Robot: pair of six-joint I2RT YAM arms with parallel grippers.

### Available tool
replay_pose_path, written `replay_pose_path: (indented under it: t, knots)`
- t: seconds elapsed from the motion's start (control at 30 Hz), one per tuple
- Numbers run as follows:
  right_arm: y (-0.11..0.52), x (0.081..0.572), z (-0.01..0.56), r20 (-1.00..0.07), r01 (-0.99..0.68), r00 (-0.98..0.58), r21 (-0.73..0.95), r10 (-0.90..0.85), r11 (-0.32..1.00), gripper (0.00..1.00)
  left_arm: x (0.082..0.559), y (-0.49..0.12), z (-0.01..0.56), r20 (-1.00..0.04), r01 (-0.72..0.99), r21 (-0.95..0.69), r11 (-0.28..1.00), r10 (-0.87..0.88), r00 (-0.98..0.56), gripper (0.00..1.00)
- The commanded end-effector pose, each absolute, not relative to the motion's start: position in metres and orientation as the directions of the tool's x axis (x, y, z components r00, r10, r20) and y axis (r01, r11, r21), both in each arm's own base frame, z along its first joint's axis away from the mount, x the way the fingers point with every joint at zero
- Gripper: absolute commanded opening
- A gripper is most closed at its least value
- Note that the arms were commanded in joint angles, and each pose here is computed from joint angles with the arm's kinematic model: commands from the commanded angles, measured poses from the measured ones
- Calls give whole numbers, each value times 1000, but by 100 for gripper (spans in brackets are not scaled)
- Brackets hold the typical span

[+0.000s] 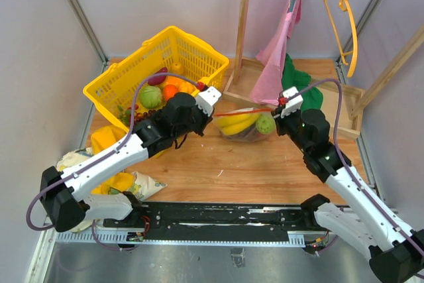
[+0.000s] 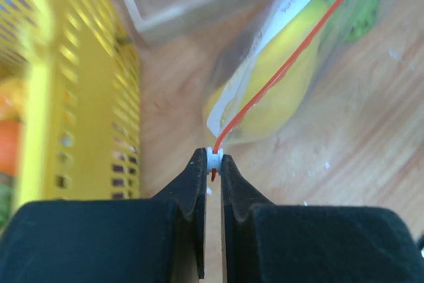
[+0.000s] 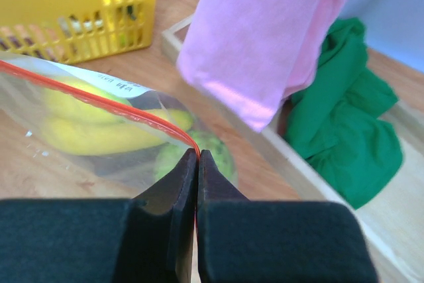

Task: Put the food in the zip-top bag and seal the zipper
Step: Place the zipper food storage bag at the center of the board, then reset both arms

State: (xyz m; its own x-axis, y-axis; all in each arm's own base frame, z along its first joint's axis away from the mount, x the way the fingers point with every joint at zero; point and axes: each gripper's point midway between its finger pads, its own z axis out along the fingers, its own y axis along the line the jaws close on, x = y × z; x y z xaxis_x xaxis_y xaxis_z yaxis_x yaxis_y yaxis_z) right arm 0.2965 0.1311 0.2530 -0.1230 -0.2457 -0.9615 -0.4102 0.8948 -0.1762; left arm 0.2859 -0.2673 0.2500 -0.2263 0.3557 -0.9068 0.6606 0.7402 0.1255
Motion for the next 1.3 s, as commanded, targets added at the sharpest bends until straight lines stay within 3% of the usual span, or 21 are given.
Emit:
replay_pose_path:
  t: [0.0, 0.27, 0.53, 0.63, 0.7, 1.13, 1.2, 1.27]
  knots:
    - [137, 269, 224, -967, -483, -183, -69, -178, 873, 2, 257, -268, 225, -905, 706, -9, 708, 294, -307, 0]
    - [125, 221, 209, -971, -520, -198, -14, -136, 854, 27, 198, -267, 190, -845, 741, -254, 622, 231, -483, 7]
    - [102, 206, 253, -991, -458, -82, -58, -107, 887, 59, 195, -248, 264, -923, 717, -266, 644, 44, -382, 41]
    - [85, 203, 266, -989, -395, -64, -99, -135, 913, 78, 198, -231, 291, -945, 682, -249, 688, -20, -326, 49]
    - [71, 202, 274, -988, -337, -56, -117, -144, 934, 99, 201, -218, 308, -957, 652, -238, 720, -61, -282, 54]
    - [-25, 192, 294, -988, 159, -23, -157, -155, 975, 98, 212, -105, 385, -945, 327, -233, 916, -293, 147, 90]
    - [-30, 187, 295, -991, 181, -5, -130, -132, 975, 98, 209, -90, 388, -926, 295, -243, 924, -312, 213, 98]
    - [-28, 180, 299, -991, 149, 21, -128, -132, 981, 98, 205, -83, 387, -913, 288, -236, 928, -313, 261, 99]
